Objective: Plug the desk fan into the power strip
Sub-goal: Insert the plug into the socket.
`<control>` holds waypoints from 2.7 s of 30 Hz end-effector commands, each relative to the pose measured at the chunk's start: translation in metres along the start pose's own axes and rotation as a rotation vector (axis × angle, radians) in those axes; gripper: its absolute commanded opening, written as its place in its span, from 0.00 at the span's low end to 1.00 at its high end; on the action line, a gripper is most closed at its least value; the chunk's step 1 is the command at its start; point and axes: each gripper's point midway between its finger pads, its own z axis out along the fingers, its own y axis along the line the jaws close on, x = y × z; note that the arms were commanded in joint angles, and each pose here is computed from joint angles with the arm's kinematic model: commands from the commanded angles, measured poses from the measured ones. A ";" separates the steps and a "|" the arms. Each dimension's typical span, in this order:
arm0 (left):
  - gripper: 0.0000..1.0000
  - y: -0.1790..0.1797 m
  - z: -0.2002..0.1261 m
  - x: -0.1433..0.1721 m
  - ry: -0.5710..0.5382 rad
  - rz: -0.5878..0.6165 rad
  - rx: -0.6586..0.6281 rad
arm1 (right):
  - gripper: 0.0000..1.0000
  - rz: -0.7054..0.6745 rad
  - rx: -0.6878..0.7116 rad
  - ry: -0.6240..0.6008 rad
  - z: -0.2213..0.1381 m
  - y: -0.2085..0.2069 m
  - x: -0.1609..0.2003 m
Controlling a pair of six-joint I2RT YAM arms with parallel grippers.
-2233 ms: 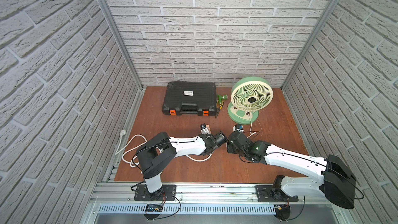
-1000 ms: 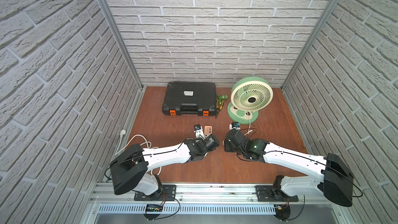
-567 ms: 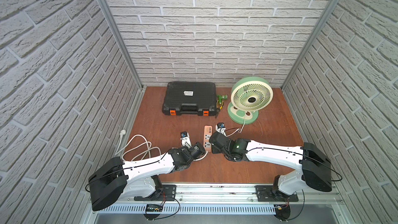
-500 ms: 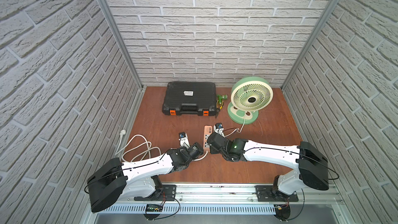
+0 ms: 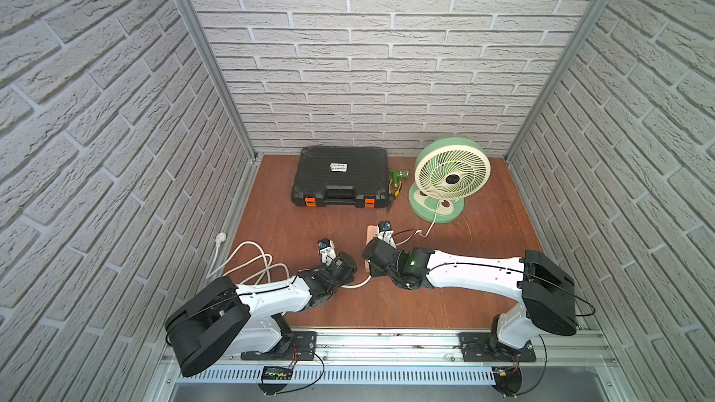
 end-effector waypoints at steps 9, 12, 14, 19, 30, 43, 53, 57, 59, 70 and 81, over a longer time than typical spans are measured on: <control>0.00 -0.038 0.010 0.003 -0.001 -0.026 0.219 | 0.03 0.005 0.056 -0.042 0.005 0.003 -0.005; 0.00 -0.041 0.012 0.006 0.009 -0.030 0.240 | 0.03 0.004 0.062 -0.043 0.007 0.005 -0.005; 0.00 -0.045 0.014 0.008 0.012 -0.036 0.271 | 0.03 0.008 0.070 -0.041 0.007 0.005 -0.006; 0.00 -0.046 0.018 0.013 0.026 -0.057 0.296 | 0.02 0.048 0.134 -0.035 0.008 0.000 -0.006; 0.00 -0.047 0.021 0.020 0.030 -0.065 0.325 | 0.03 0.107 0.167 0.008 0.019 0.002 0.003; 0.00 -0.040 0.021 0.021 0.002 -0.102 0.336 | 0.03 0.117 0.146 0.003 0.019 0.008 0.000; 0.00 -0.039 0.020 0.019 -0.018 -0.090 0.345 | 0.03 0.142 0.166 -0.024 0.010 0.002 -0.008; 0.00 -0.040 0.017 0.017 -0.031 -0.099 0.359 | 0.03 0.152 0.193 0.009 0.015 0.004 -0.003; 0.00 -0.041 0.014 0.015 -0.042 -0.104 0.373 | 0.03 0.155 0.190 0.017 0.017 0.007 -0.002; 0.24 -0.046 -0.011 -0.005 -0.106 -0.071 0.389 | 0.03 0.163 0.238 0.023 0.017 0.006 -0.005; 0.29 -0.024 -0.037 -0.022 -0.176 0.004 0.291 | 0.02 0.198 0.245 0.002 0.003 -0.015 -0.014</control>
